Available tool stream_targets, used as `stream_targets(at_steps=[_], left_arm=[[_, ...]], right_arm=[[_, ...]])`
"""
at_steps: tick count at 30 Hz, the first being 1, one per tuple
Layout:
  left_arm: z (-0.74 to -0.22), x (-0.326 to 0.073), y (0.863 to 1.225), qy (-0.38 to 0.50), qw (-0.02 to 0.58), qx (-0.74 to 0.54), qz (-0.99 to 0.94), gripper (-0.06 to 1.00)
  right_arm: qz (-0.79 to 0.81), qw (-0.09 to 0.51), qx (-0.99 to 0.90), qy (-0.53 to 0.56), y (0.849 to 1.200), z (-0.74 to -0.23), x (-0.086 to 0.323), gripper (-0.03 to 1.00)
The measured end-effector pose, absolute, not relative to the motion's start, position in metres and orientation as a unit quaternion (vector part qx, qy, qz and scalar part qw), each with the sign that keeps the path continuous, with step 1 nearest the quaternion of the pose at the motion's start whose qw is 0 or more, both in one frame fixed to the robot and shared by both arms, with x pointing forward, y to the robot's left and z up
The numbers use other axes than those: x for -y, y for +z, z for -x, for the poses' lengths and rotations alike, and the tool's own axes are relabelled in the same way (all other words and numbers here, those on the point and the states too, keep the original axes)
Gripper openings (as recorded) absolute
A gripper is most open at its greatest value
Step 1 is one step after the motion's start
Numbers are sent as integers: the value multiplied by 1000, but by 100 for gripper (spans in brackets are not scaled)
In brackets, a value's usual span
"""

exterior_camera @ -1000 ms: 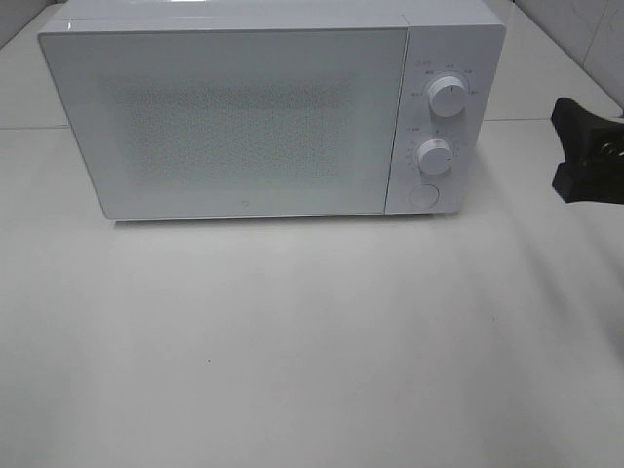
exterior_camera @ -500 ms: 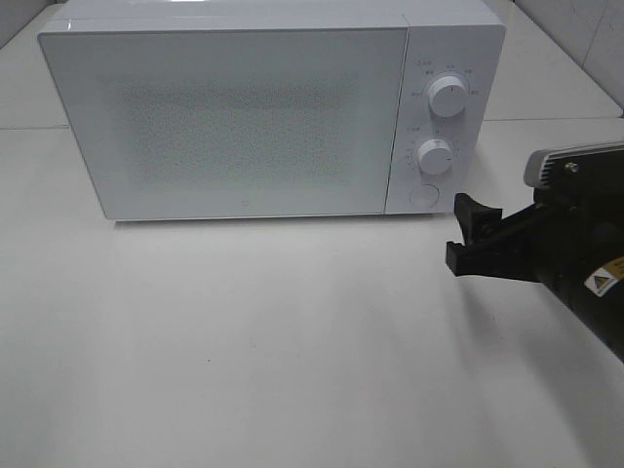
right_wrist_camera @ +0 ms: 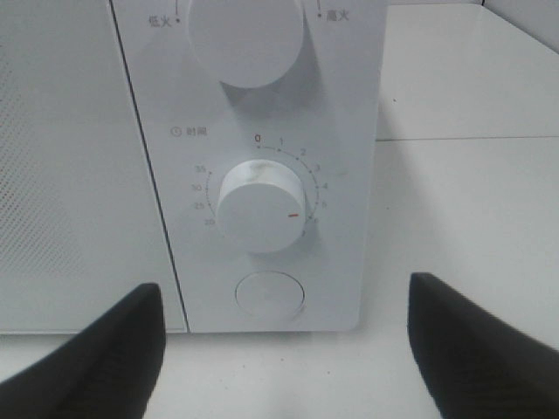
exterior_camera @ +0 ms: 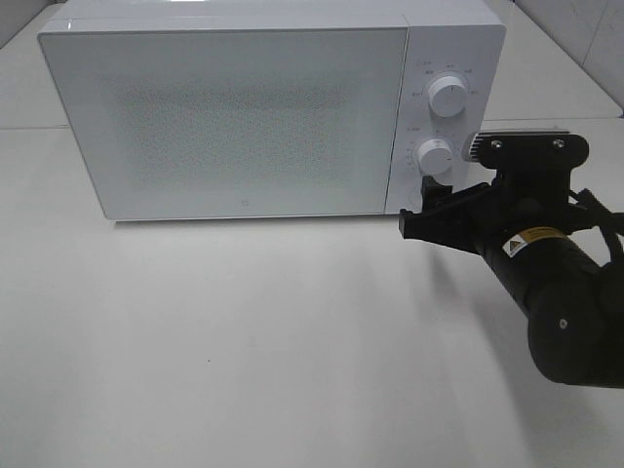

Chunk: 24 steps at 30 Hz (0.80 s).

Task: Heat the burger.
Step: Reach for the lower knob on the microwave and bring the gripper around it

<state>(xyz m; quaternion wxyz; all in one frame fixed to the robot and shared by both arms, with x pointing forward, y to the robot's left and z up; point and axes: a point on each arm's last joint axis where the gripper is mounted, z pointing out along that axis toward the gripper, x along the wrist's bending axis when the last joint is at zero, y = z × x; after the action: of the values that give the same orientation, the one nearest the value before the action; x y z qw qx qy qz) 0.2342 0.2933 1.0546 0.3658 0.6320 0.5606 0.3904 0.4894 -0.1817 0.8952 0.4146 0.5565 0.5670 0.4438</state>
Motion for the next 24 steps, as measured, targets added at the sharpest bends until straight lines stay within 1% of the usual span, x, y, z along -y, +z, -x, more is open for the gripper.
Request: stream_targets(at_steps=[6, 17, 24], left_arm=[[-234, -293, 1055, 390, 366, -561, -632, 99], [-234, -293, 1055, 390, 366, -561, -632, 99], [-234, -293, 1055, 390, 366, -561, -632, 99]], right_arm=[[-557, 417, -562, 447, 890, -505, 172, 76], [-560, 431, -543, 454, 892, -528, 174, 76], [-550, 430, -548, 461, 890, -535, 169, 76]])
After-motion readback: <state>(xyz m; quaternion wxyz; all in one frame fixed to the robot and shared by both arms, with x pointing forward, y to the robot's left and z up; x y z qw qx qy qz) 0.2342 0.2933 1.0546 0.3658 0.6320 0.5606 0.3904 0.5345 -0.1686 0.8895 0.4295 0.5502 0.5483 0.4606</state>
